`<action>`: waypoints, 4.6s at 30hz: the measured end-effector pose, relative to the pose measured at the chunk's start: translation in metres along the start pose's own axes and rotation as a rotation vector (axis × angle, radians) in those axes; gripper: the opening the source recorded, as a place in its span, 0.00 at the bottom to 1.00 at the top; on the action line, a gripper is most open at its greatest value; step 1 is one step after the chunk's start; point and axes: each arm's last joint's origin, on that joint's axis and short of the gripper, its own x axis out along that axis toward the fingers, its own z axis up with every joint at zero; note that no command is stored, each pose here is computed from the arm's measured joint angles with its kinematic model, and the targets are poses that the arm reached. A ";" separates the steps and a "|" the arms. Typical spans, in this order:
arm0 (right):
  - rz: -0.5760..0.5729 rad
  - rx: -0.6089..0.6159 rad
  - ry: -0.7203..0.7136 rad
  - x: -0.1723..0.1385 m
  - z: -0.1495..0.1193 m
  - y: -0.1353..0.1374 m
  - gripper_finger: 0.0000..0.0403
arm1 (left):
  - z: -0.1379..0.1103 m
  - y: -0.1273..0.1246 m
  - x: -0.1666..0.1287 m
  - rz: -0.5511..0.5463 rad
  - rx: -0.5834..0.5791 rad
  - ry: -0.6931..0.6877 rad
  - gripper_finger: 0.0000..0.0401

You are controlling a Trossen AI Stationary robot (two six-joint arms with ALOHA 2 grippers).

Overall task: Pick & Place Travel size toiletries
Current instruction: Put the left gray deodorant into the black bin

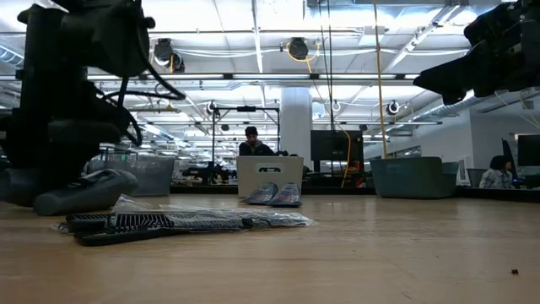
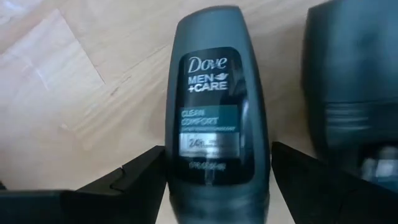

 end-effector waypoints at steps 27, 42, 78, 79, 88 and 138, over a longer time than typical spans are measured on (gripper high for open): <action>0.000 0.000 0.008 0.000 -0.001 0.000 0.28 | 0.002 -0.004 0.006 0.023 0.034 -0.053 0.50; 0.000 0.000 0.016 0.000 -0.001 0.000 0.28 | 0.002 0.000 0.006 0.068 0.035 -0.047 0.50; 0.000 -0.001 0.022 0.000 -0.002 0.000 0.28 | 0.020 -0.027 -0.134 -0.322 0.387 -0.660 0.50; 0.000 -0.001 0.022 0.000 -0.002 0.000 0.28 | 0.021 -0.028 -0.137 -0.349 0.406 -0.698 0.50; 0.000 -0.001 0.024 0.000 -0.002 0.000 0.28 | 0.031 -0.035 -0.137 -0.494 0.512 -0.902 0.50; -0.030 -0.003 0.056 0.000 -0.005 -0.001 0.28 | 0.106 0.196 -0.066 -0.290 -0.421 -0.983 0.50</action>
